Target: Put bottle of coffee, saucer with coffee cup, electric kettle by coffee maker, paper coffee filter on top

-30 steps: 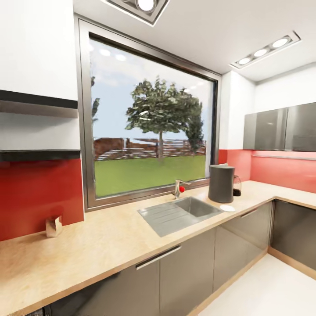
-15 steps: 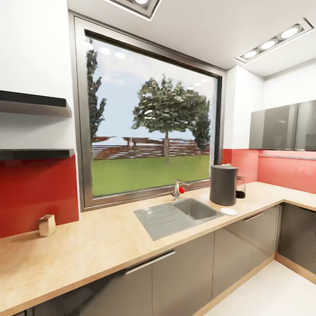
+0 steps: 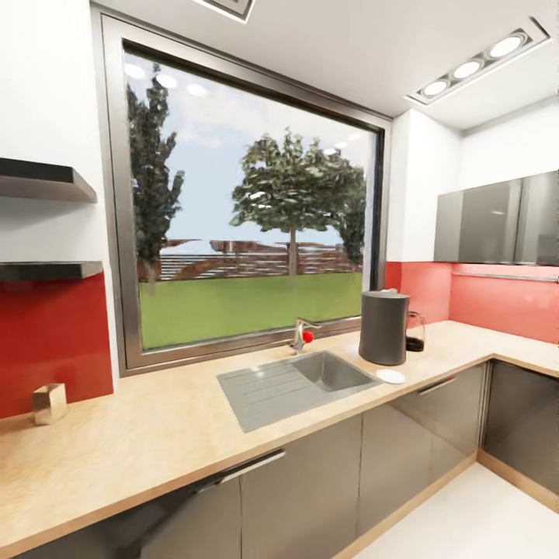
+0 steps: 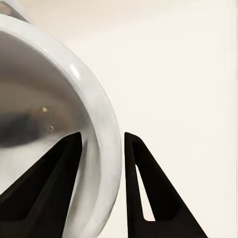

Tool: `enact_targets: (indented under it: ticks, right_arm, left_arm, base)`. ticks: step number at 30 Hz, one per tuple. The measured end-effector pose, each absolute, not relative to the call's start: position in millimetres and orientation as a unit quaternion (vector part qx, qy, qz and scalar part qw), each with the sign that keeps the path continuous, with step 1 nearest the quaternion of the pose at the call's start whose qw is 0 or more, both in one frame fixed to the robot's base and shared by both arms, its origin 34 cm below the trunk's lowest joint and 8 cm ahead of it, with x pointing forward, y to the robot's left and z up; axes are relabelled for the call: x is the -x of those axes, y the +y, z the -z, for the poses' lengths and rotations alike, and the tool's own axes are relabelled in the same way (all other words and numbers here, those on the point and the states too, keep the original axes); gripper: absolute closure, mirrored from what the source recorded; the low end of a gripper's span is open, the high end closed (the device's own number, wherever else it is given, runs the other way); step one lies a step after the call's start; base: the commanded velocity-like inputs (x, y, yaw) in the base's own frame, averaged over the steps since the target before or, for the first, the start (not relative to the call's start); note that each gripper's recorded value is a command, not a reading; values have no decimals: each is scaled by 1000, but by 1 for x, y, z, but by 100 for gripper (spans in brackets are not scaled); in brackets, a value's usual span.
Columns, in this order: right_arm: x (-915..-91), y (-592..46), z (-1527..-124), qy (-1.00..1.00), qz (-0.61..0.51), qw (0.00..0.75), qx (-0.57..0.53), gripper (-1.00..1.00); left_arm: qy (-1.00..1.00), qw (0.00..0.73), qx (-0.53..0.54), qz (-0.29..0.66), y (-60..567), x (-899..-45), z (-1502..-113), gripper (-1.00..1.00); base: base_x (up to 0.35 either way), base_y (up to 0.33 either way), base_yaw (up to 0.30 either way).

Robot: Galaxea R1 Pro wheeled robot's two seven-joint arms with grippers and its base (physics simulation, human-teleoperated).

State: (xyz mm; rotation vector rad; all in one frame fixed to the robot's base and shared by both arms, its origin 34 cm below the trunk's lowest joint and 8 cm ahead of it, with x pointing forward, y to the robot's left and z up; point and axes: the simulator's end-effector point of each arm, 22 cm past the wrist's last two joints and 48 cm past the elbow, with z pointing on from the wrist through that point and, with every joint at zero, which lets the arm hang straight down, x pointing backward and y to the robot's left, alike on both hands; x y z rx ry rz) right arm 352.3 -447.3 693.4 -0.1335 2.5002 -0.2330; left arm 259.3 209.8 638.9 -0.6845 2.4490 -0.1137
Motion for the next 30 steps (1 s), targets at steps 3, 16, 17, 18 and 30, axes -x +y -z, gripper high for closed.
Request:
enact_targets:
  ticks: [3,16,17,18,30]
  right_arm:
    - [-352,-447,-693,946,88,308,51,100]
    - [-352,-445,-693,946,87,308,51,100]
    - [-352,-445,-692,946,87,308,51,100]
    - [-352,-445,-692,946,87,307,51,100]
    - [-350,-446,-691,947,87,305,51,100]
  left_arm:
    - [920,294,257,43,210,-259,-639,-100]
    - [919,297,258,41,211,-260,-640,-100]
    - [918,298,258,41,211,-260,-640,-100]
    - [918,300,258,40,212,-261,-640,-100]
    - [917,301,258,38,213,-260,-641,-100]
  base:
    - [125,-274,0]
    - [125,-274,129]
    - [125,-274,260]
    - [125,-274,264]
    - [125,-274,229]
